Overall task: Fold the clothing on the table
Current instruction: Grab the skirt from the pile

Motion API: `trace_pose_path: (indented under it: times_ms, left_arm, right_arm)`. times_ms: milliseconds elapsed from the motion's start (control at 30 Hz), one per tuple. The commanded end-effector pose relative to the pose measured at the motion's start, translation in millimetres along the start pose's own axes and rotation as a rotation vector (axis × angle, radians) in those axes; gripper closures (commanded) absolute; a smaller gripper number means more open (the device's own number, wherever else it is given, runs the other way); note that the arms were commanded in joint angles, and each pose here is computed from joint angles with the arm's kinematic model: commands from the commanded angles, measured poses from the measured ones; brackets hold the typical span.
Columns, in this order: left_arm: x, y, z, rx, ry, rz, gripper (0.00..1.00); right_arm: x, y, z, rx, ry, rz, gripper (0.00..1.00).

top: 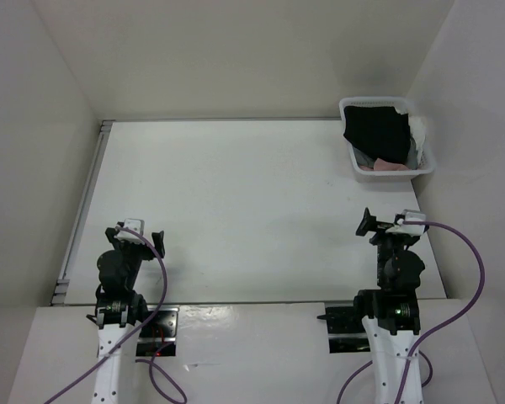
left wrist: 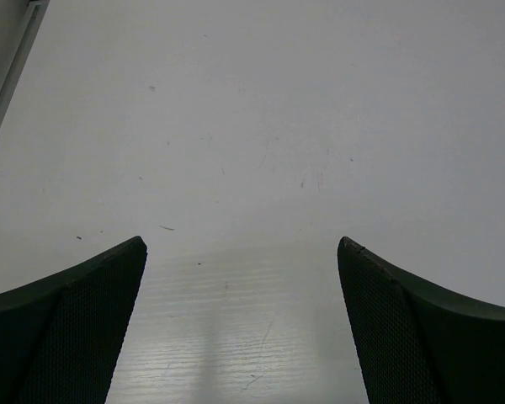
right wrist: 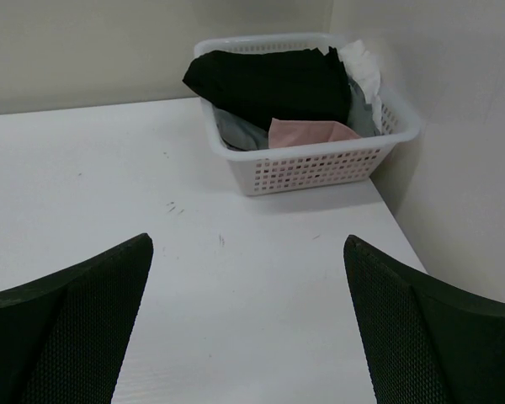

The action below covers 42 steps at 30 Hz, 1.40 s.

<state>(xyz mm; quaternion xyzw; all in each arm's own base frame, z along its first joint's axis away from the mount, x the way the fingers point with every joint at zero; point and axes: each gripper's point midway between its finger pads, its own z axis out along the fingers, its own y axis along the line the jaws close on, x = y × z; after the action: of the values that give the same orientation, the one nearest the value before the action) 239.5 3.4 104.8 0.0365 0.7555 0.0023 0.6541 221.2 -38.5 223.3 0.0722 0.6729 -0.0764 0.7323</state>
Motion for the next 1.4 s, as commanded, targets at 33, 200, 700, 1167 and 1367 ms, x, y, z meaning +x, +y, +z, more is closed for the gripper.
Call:
trace_pose_path:
  times_ms: [33, 200, 700, 1167, 1367]
  left_arm:
    - [-20.2, 2.1, -0.9, -0.011, -0.123, 0.038, 0.00]
    - [-20.2, 2.1, -0.9, -0.011, -0.123, 0.038, 0.00]
    - [-20.2, 2.1, -0.9, -0.011, -0.123, 0.038, 0.00]
    - [-20.2, 2.1, -0.9, -0.011, -0.123, 0.038, 0.00]
    - [-20.2, 2.1, -0.9, -0.011, -0.123, 0.038, 0.00]
  right_arm:
    - [-19.8, -7.3, -7.3, 0.032, -0.098, 0.018, 0.02]
    - [-17.9, -5.5, -6.1, 0.022, -0.098, 0.008, 0.02]
    - [-25.9, -11.8, -3.6, 0.047, -0.144, -0.065, 0.02]
    - [-146.2, -44.1, -23.7, 0.190, -0.214, -0.198, 0.02]
    - [-176.3, -35.5, 19.8, 0.154, -0.026, -0.179, 0.02]
